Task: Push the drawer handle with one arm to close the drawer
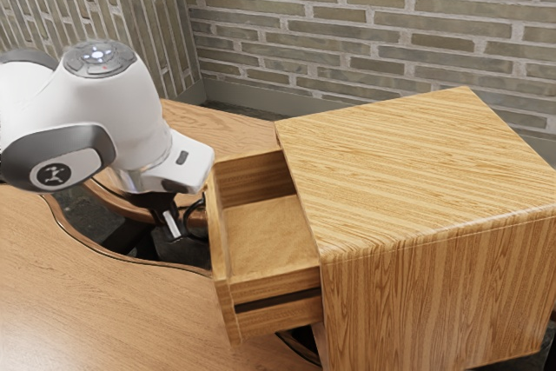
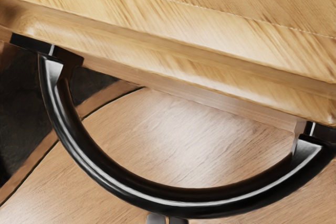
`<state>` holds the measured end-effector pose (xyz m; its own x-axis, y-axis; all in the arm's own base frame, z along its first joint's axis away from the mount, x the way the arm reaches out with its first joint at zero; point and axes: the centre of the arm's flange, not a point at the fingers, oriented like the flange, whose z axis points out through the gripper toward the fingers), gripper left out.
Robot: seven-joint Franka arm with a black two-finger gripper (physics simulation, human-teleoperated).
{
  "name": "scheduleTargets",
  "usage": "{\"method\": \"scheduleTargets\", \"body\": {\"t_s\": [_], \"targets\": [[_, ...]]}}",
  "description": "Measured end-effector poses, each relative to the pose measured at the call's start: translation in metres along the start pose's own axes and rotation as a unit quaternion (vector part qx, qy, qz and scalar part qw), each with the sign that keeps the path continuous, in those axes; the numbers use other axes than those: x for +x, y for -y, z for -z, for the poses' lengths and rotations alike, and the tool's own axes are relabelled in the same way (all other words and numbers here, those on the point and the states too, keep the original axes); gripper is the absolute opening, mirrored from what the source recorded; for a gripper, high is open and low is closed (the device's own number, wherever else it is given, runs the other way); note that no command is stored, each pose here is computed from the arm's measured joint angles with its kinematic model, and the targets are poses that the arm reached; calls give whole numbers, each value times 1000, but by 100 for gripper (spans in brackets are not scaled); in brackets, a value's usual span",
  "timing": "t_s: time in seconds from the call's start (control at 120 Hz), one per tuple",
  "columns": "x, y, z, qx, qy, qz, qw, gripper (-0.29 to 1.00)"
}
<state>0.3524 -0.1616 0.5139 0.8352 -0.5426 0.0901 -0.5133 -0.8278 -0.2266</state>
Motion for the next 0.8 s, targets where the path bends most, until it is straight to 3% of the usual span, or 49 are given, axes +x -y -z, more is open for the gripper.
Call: {"method": "scheduleTargets", "body": {"t_s": [0.425, 0.8], "targets": [[27, -15, -7, 8, -51, -25, 998, -8], [50, -39, 1, 9, -132, -58, 990, -8]]}}
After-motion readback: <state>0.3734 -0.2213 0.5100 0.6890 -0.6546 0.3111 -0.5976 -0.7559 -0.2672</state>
